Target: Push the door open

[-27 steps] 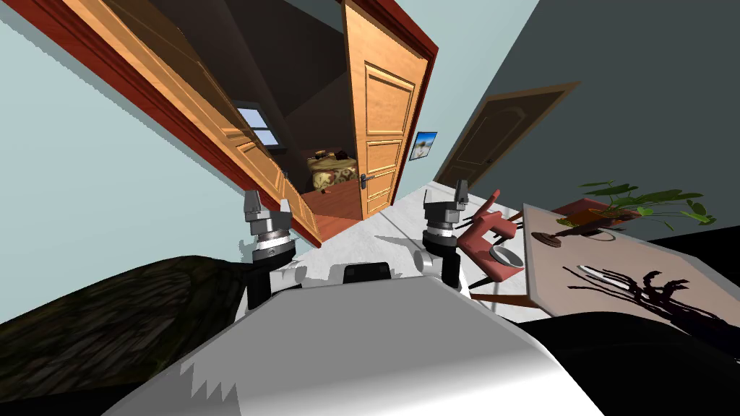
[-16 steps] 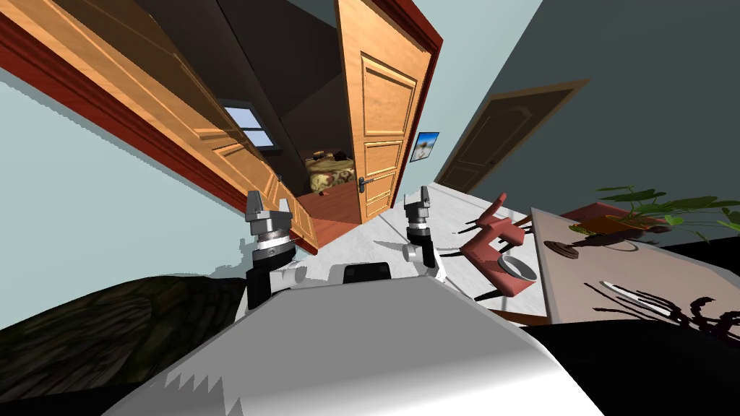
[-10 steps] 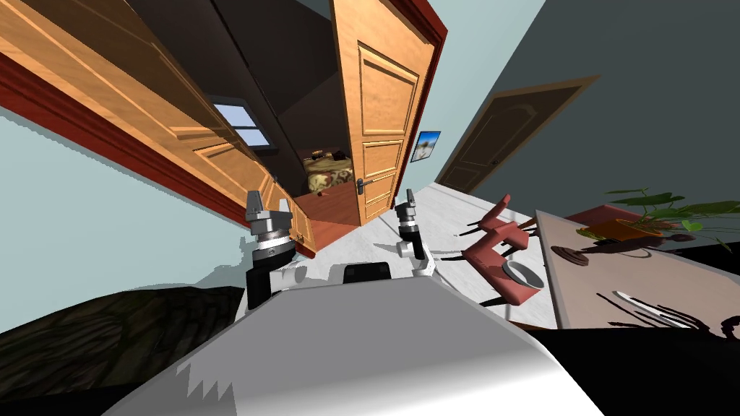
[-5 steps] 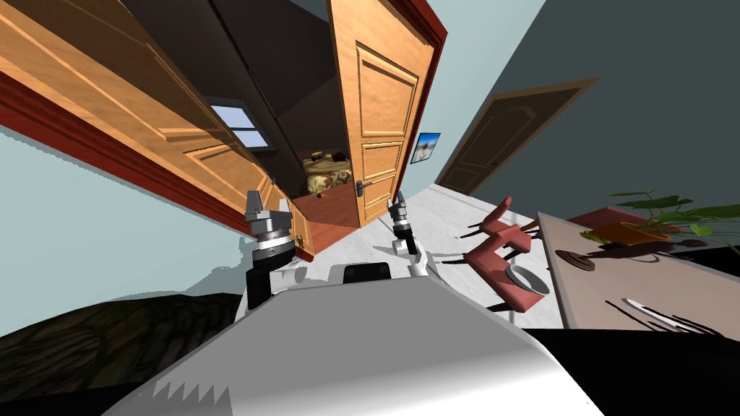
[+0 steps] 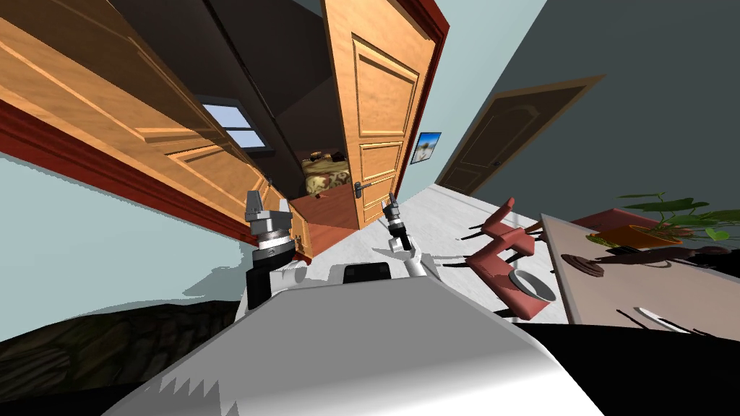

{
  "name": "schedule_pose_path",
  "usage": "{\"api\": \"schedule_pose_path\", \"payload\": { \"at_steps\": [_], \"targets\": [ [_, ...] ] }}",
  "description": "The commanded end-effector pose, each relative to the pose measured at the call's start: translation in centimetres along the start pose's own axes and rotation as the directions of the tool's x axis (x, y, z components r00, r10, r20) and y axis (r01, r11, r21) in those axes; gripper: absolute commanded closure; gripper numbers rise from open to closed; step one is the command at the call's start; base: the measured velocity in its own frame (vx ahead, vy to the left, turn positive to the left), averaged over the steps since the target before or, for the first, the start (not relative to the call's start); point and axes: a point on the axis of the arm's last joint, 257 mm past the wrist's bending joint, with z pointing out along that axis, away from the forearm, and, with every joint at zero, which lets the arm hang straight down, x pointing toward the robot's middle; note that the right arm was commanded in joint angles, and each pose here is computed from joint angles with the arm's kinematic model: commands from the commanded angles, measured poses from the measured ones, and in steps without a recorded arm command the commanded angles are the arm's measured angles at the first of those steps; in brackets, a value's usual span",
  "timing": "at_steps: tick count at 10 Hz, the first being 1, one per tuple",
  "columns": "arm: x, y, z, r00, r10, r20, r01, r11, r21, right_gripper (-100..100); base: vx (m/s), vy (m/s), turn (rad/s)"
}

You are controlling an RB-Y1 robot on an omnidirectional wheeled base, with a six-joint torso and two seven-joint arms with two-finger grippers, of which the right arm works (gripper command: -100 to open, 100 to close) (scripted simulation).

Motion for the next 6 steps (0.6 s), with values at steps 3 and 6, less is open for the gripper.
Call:
{"api": "schedule_pose_path", "payload": {
  "at_steps": [3, 6],
  "targets": [
    [1.5, -3.3, 0.68, 0.999, 0.017, -0.038, -0.015, 0.998, 0.058, -100, 0.073, -0.022, -0.002],
    [2.6, -5.2, 1.21, 0.997, 0.028, -0.069, -0.021, 0.995, 0.093, -100, 0.061, -0.021, -0.003]
  ]
}}
